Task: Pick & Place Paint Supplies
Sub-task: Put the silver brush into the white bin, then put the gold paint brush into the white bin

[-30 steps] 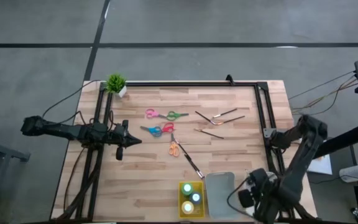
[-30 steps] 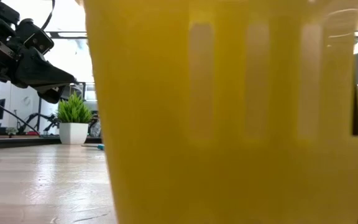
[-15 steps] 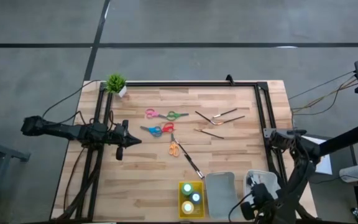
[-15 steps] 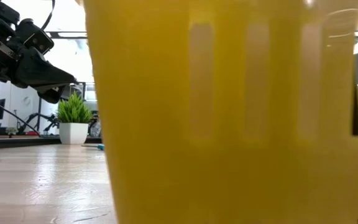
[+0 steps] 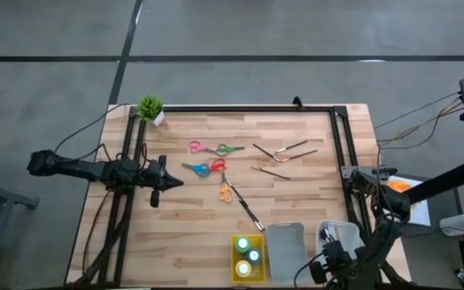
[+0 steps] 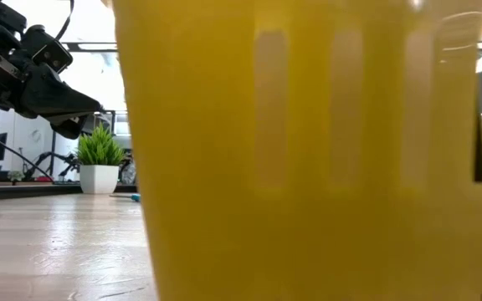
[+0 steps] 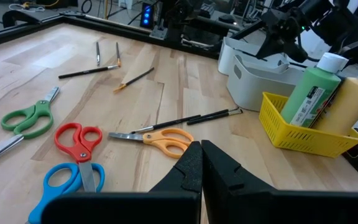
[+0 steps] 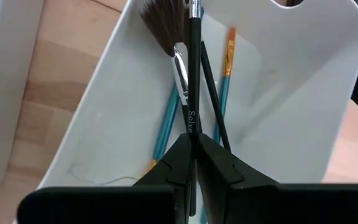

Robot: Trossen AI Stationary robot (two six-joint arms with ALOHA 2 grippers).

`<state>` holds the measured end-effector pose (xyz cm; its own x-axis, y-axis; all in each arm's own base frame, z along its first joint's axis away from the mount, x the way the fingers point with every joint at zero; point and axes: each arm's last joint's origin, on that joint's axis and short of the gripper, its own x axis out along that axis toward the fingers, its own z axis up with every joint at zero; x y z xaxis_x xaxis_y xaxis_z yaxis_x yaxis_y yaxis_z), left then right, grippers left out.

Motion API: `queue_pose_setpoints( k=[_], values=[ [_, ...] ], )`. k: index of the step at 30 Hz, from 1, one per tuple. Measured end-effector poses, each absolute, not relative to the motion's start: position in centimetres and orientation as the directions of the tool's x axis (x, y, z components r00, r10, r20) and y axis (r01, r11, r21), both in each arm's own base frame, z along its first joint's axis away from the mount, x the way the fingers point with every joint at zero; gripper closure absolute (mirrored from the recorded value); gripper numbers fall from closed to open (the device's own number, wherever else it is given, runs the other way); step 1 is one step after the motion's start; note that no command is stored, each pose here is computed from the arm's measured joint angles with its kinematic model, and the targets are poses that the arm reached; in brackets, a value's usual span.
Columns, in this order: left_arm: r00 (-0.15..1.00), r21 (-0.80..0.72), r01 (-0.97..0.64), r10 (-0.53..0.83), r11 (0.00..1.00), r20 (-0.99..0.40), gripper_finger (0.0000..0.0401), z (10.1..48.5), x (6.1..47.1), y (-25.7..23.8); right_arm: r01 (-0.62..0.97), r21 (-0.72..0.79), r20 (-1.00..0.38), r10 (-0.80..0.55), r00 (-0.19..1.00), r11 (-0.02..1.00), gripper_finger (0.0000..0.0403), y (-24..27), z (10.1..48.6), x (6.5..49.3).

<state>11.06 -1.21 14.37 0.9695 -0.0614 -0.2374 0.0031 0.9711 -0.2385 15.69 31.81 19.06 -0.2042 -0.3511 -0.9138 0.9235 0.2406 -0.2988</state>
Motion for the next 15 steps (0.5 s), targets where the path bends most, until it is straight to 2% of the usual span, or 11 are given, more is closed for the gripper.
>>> queue_pose_setpoints(
  k=[8, 15],
  values=[
    [0.969, -0.238, 0.003, -0.061, 0.971, -0.238, 0.0401, 14.37, 11.06, -1.21, 0.926, -0.291, -0.918, -0.343, -0.200, 0.240, 0.0383, 31.78, 19.27, 15.67],
    [0.970, -0.238, 0.003, -0.061, 0.971, -0.237, 0.0401, 14.38, 11.06, -1.21, 0.929, -0.283, -0.920, -0.343, -0.192, 0.239, 0.0329, 31.79, 19.25, 15.72]
  ],
)
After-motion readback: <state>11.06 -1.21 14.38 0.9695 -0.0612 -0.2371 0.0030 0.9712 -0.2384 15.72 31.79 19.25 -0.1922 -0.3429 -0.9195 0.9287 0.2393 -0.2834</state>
